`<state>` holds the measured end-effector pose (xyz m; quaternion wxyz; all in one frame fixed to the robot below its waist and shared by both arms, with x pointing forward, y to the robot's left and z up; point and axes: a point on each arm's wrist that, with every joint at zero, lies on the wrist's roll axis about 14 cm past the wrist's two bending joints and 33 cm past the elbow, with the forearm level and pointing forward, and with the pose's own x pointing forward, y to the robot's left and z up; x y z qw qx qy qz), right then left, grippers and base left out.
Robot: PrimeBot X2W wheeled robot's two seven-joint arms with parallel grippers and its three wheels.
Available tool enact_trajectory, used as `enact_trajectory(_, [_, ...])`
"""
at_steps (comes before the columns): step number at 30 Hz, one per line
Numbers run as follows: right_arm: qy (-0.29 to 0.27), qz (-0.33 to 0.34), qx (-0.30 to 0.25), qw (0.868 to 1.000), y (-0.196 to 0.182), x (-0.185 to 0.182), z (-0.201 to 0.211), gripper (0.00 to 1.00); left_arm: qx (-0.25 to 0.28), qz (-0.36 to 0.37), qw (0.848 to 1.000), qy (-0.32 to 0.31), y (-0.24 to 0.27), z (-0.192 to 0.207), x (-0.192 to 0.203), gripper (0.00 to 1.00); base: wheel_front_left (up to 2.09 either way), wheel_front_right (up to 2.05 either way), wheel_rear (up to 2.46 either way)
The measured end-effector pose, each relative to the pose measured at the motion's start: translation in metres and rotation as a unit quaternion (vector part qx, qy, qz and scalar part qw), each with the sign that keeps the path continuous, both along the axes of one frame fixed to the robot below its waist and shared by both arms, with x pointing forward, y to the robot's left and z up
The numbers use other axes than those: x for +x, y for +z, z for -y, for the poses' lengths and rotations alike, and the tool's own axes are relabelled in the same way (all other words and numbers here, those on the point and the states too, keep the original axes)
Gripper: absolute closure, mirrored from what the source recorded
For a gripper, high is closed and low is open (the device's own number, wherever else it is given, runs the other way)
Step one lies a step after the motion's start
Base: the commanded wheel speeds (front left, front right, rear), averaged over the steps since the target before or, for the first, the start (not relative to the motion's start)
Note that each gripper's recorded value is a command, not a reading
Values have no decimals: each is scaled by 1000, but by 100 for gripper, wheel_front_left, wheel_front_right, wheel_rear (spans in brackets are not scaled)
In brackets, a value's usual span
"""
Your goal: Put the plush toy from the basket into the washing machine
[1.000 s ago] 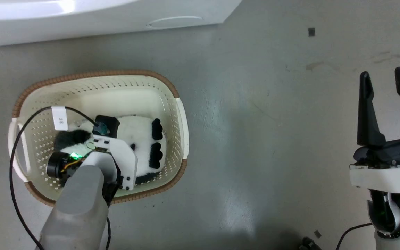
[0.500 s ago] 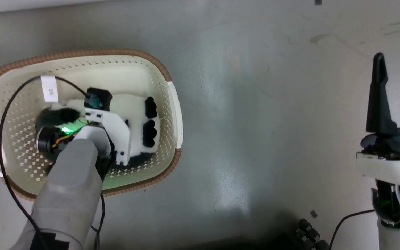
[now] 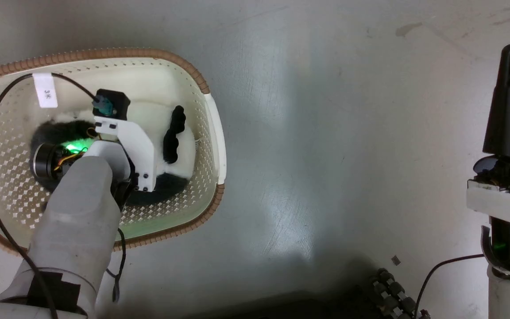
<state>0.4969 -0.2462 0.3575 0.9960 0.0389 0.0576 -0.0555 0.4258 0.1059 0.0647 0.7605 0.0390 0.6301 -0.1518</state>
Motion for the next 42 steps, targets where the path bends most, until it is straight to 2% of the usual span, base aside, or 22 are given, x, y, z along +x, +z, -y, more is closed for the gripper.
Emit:
enact_trajectory(6, [-1,25,2,1000,18,3,1,0,-5,1,1000,17,8,-4,0,100,0,0,0])
enact_trajectory(13, [4,60,7,998,54,1,-5,0,-7,34,999,17,43,-12,-2,100,0,0,0])
enact_trajectory(19, [6,77,9,997,81,-13,-9,0,-23,88,995,31,85,-10,2,100,0,0,0])
enact_trajectory(20, [10,82,10,996,93,-22,-13,0,-34,116,992,42,108,-9,2,100,0,0,0])
enact_trajectory(26, [23,106,13,994,121,-37,-24,0,-44,181,981,47,153,-13,-1,100,0,0,0])
enact_trajectory(30, [31,119,14,992,137,-48,-31,0,-51,229,970,58,182,-18,-2,100,0,0,0])
enact_trajectory(37, [47,147,21,988,164,-69,-44,0,-55,322,942,81,237,-35,-1,100,0,0,0])
enact_trajectory(42, [57,162,24,985,178,-79,-51,0,-52,386,916,98,276,-46,9,100,0,0,0])
